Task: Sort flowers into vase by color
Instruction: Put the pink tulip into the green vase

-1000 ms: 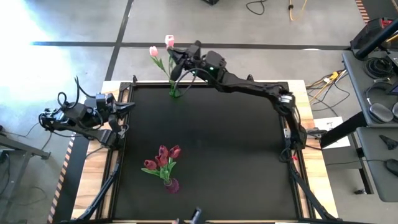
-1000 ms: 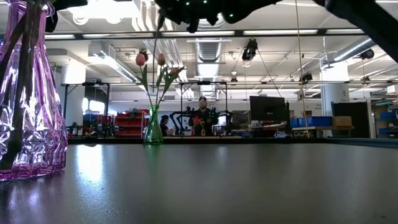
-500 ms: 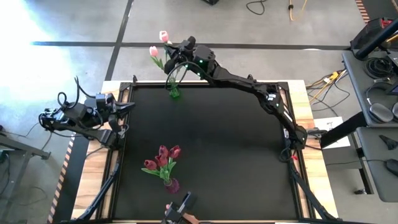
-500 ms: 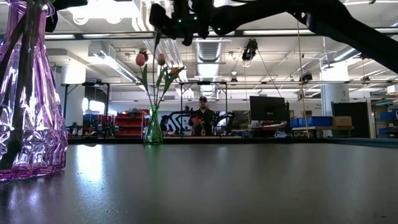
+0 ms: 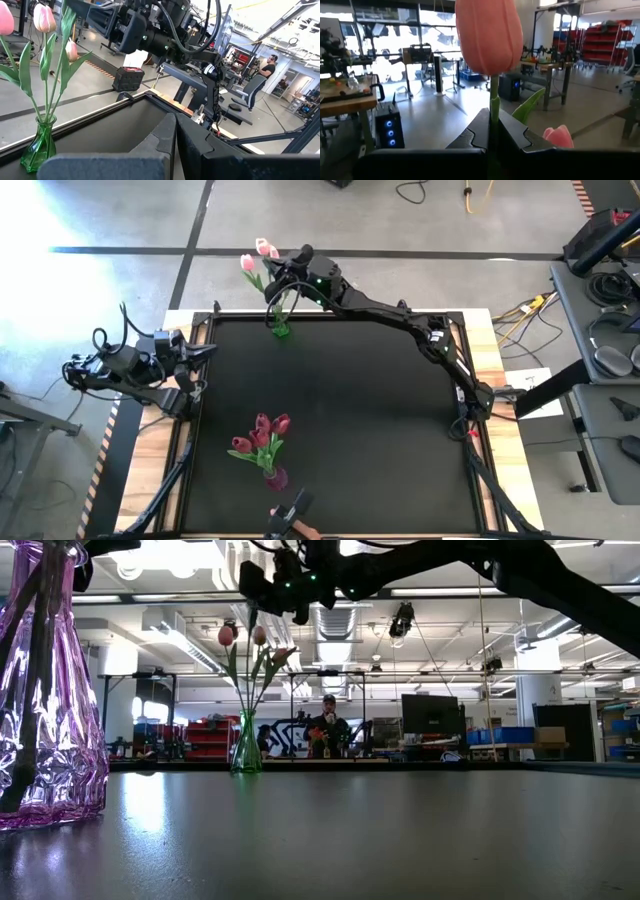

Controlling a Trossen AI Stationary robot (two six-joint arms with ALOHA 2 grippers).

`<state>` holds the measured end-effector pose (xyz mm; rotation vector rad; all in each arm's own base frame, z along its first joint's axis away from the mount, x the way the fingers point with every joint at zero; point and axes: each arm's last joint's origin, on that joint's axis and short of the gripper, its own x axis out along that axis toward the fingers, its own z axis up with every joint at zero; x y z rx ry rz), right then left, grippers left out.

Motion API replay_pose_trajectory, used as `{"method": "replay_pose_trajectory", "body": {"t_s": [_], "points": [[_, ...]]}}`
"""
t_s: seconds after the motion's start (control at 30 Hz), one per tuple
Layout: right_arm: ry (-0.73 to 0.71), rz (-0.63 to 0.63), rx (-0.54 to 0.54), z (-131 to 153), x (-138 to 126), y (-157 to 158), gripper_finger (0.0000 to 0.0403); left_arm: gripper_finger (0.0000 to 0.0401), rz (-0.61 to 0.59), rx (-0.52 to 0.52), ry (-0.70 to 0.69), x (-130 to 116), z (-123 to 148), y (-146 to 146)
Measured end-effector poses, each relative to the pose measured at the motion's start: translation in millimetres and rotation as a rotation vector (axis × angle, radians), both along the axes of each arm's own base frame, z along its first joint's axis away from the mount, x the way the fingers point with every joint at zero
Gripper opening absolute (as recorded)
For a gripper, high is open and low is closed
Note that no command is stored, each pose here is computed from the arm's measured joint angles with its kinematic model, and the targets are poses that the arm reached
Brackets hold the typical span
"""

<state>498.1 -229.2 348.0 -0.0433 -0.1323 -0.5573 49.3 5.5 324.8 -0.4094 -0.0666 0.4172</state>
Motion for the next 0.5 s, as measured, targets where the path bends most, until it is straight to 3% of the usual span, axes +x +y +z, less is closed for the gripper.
{"method": "replay_pose_trajectory", "body": {"t_s": [0.5], "points": [[0.174, -0.062, 0.134, -21.3, -0.4, -1.6, 0.0013, 0.0000, 0.000, 0.004, 0.003, 0.0, -0.1, 0.0]]}}
